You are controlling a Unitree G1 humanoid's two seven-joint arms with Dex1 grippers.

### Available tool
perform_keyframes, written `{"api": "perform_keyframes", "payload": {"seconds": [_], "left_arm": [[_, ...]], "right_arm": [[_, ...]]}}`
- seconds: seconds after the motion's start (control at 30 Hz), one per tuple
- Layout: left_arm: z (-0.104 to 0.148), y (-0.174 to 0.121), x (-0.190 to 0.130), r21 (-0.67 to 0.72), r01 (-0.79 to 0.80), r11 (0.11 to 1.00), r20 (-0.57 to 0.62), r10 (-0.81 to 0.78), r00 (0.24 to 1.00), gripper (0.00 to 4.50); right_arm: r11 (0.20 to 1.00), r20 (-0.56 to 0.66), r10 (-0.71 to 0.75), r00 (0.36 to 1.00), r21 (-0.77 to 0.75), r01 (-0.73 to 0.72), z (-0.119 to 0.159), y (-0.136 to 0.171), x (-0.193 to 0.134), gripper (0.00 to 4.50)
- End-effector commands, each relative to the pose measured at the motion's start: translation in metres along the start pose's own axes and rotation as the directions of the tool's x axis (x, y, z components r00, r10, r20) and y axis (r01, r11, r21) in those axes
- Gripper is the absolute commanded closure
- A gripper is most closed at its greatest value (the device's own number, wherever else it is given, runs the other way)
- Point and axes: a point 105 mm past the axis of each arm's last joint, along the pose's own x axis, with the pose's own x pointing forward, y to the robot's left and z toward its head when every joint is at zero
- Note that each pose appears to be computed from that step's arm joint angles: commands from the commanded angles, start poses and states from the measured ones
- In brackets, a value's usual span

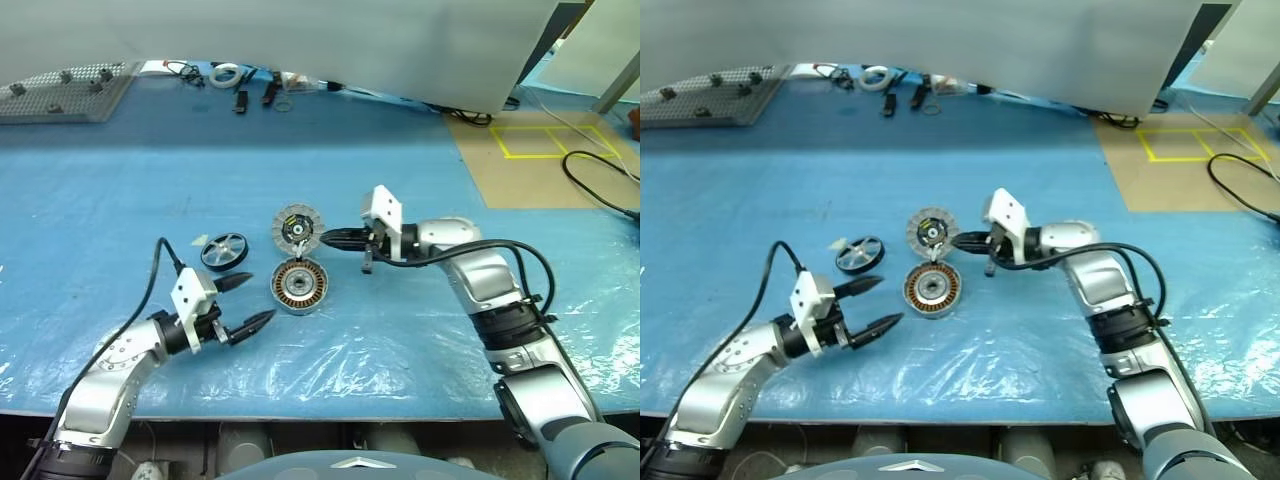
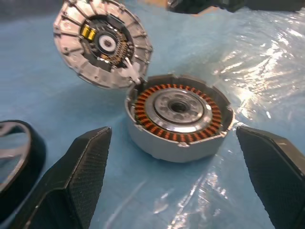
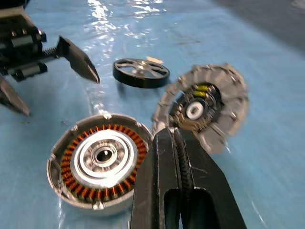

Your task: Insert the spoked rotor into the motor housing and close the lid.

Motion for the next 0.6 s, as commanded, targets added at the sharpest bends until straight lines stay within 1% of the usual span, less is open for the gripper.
{"api": "perform_keyframes", "payload": {"seconds": [0.03,0.13,0.17,0.23,0.27,0.33,0.4,0.43,0.6], "left_arm": [[0.009,0.011,-0.007,0.03,-0.021,0.999,0.015,0.02,1.0,0.07],[0.009,0.021,-0.009,0.043,-0.031,0.999,0.005,0.031,1.0,0.07],[0.009,0.023,-0.01,0.046,-0.033,0.998,0.003,0.032,0.999,0.07],[0.008,0.029,-0.01,0.048,-0.035,0.998,-0.001,0.035,0.999,0.07],[0.007,0.032,-0.01,0.05,-0.037,0.998,-0.005,0.037,0.999,0.07],[0.005,0.038,-0.01,0.049,-0.052,0.997,-0.009,0.052,0.999,0.07],[0.004,0.044,-0.011,0.044,-0.074,0.996,-0.006,0.074,0.997,0.07],[0.002,0.045,-0.011,0.04,-0.075,0.996,-0.009,0.076,0.997,0.07],[0.0,0.046,-0.014,0.028,-0.07,0.997,-0.019,0.07,0.997,0.07]], "right_arm": [[0.998,0.024,-0.065,0.998,0.014,0.065,0.004,0.0,-0.024,4.48],[0.993,-0.039,-0.119,0.992,0.007,0.12,-0.013,0.004,-0.038,4.48],[0.991,-0.054,-0.134,0.99,-0.006,0.133,-0.016,0.005,-0.04,4.48],[0.987,-0.061,-0.159,0.985,0.021,0.161,-0.02,0.007,-0.043,4.48],[0.985,-0.066,-0.17,0.983,0.026,0.172,-0.023,0.01,-0.044,4.3],[0.982,-0.07,-0.183,0.981,0.025,0.185,-0.028,0.014,-0.045,3.87],[0.984,-0.066,-0.17,0.983,0.043,0.173,-0.03,0.02,-0.045,3.28],[0.985,-0.059,-0.163,0.985,0.051,0.166,-0.029,0.023,-0.045,2.89],[0.987,-0.056,-0.149,0.987,0.06,0.152,-0.027,0.027,-0.044,1.21]]}}
